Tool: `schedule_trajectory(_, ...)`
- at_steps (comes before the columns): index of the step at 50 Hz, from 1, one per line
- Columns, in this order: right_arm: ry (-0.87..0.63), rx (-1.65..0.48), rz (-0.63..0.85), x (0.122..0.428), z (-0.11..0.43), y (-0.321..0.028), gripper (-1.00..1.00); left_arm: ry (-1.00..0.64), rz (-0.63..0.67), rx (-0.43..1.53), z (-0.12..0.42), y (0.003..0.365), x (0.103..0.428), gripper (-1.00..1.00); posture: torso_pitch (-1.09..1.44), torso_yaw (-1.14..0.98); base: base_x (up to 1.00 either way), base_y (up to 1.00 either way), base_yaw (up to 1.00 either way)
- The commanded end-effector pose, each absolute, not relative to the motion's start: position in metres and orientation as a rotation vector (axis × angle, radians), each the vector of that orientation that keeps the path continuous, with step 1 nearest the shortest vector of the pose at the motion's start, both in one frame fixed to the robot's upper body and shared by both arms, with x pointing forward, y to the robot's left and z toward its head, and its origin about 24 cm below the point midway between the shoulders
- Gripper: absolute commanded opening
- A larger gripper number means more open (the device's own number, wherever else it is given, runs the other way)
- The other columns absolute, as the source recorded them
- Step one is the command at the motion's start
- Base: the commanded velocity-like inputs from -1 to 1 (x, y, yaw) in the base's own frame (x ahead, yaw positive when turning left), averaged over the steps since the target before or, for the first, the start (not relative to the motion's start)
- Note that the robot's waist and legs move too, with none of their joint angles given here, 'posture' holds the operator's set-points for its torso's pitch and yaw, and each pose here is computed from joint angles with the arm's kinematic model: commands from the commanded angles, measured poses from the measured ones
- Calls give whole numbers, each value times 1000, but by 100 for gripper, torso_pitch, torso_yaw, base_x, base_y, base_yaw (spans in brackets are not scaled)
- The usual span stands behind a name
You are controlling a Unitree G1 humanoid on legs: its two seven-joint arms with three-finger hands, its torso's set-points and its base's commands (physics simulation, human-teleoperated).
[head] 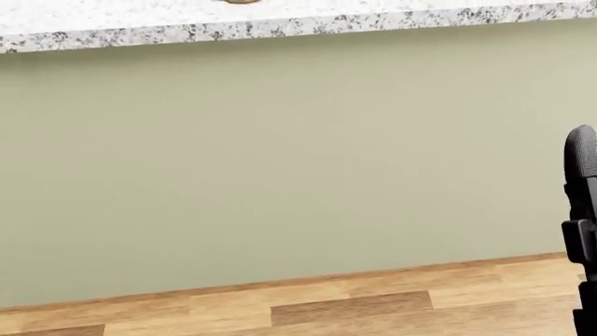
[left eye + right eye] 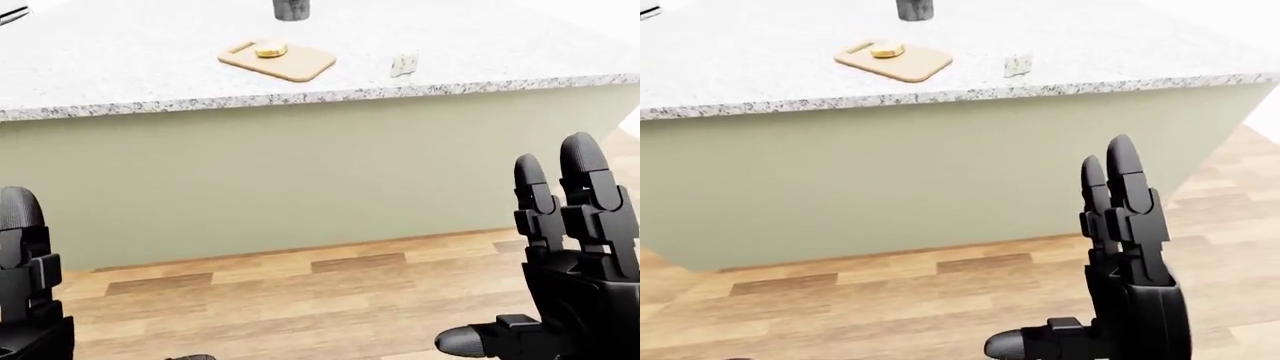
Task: Pick up the wedge of cheese and place it on the slice of bread to prepare a simple cheese on bread dish.
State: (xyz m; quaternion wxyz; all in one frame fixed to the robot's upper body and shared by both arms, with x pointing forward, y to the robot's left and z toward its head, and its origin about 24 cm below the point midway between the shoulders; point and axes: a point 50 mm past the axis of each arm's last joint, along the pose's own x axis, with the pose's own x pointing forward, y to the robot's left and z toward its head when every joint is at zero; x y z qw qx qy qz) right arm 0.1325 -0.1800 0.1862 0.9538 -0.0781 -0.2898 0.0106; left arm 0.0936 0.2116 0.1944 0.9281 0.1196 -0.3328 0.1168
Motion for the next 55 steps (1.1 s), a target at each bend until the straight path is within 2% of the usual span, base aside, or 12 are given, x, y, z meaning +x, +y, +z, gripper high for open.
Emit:
schedule_trajectory(1, -655, -175, 21, 127, 196, -178, 100, -752, 222, 259, 205, 207, 88, 100, 0, 0, 0, 11, 0)
schedule_trajectory(9, -657, -175, 5, 127, 196, -180, 100, -752, 222, 260, 204, 207, 87, 100, 0, 0, 16, 2, 0)
schedule_trajectory(38, -648, -178, 6, 129, 196, -178, 100, -751, 227, 258, 205, 209, 87, 100, 0, 0, 65, 0, 0)
schedule_trajectory(45, -604, -159, -11, 136, 194, -180, 100, -751, 228, 257, 205, 209, 87, 100, 0, 0, 30, 0, 0)
schedule_trajectory(46, -602, -101, 17, 136, 194, -180, 100, -750, 230, 261, 205, 209, 87, 100, 0, 0, 0, 0, 0)
schedule_trajectory(55, -597, -81, -78, 140, 197, -191, 100, -753, 240, 266, 206, 211, 85, 100, 0, 0, 0, 0, 0)
